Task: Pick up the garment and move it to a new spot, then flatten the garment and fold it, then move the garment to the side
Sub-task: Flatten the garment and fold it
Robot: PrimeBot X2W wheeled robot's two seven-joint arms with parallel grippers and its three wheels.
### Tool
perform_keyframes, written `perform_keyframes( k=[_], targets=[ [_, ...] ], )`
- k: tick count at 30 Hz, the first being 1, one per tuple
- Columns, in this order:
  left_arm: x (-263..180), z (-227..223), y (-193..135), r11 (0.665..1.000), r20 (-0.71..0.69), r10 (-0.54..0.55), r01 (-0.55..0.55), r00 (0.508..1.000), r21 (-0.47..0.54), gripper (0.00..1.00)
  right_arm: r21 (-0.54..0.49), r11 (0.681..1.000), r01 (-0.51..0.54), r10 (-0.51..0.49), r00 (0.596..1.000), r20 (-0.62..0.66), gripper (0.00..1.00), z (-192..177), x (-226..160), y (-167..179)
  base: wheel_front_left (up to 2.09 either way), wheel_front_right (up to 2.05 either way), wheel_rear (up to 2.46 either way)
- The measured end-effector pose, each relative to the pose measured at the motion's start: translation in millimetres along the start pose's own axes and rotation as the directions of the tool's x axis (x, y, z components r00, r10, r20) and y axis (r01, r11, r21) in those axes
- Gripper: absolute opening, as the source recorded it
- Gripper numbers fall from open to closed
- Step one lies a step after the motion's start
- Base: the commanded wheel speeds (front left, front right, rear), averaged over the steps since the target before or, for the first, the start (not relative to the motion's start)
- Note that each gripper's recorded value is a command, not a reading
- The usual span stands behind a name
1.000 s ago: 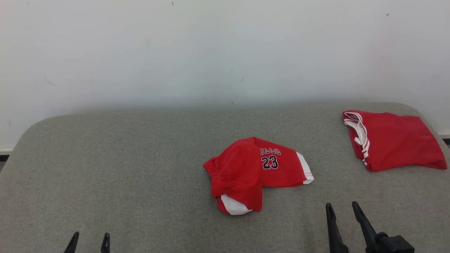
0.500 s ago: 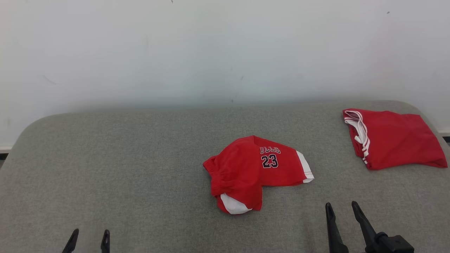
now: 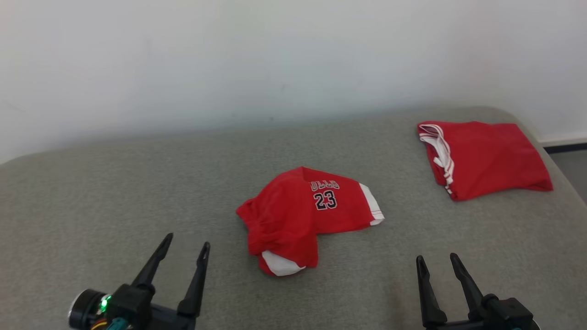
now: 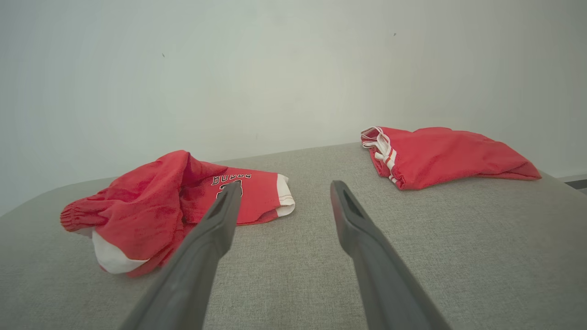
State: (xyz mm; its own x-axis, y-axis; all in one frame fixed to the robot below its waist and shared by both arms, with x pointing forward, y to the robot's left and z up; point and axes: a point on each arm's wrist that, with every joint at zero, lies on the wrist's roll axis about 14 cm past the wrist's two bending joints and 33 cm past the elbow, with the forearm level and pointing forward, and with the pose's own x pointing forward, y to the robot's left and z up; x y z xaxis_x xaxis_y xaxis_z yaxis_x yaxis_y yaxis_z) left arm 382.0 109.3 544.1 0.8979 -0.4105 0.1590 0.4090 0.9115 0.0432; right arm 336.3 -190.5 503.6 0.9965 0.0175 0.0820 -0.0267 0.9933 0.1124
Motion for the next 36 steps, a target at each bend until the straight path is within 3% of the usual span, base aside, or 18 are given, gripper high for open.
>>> perform_keyframes(
  k=[8, 20, 21, 22, 23, 30, 36],
  targets=[
    [39, -31, -39, 0.986, -0.077, -0.159, 0.155, 0.984, -0.060, 1.00, -0.001, 0.994, 0.106, -0.106, 0.994, -0.011, 1.00, -2, -11, -32, 0.00, 0.00, 0.00],
    [57, -110, -69, 0.954, -0.286, -0.284, 0.241, 0.915, -0.177, 1.00, -0.011, 0.976, 0.216, -0.217, 0.976, -0.039, 1.00, -7, -18, -64, 0.00, 0.00, 0.00],
    [58, -112, -74, 0.950, -0.288, -0.296, 0.249, 0.911, -0.189, 0.67, -0.013, 0.975, 0.222, -0.222, 0.974, -0.040, 1.00, -8, -19, -66, 0.00, 0.00, 0.00],
    [60, -112, -77, 0.946, -0.288, -0.305, 0.254, 0.908, -0.200, 0.67, -0.014, 0.974, 0.227, -0.227, 0.973, -0.041, 1.00, -8, -20, -67, 0.00, 0.00, 0.00],
    [62, -110, -79, 0.943, -0.280, -0.312, 0.260, 0.908, -0.207, 0.00, -0.016, 0.973, 0.232, -0.233, 0.972, -0.041, 1.00, -8, -21, -69, 0.00, 0.00, 0.00],
    [78, -66, -92, 0.930, -0.148, -0.348, 0.322, 0.926, -0.175, 0.00, -0.023, 0.975, 0.223, -0.224, 0.974, -0.036, 1.00, -6, -24, -67, 0.00, 0.00, 0.00],
    [66, -24, -106, 0.917, -0.041, -0.385, 0.378, 0.922, -0.128, 0.00, -0.009, 0.985, 0.172, -0.173, 0.984, -0.045, 1.00, -11, -22, -51, 0.00, 0.00, 0.00]
  ],
)
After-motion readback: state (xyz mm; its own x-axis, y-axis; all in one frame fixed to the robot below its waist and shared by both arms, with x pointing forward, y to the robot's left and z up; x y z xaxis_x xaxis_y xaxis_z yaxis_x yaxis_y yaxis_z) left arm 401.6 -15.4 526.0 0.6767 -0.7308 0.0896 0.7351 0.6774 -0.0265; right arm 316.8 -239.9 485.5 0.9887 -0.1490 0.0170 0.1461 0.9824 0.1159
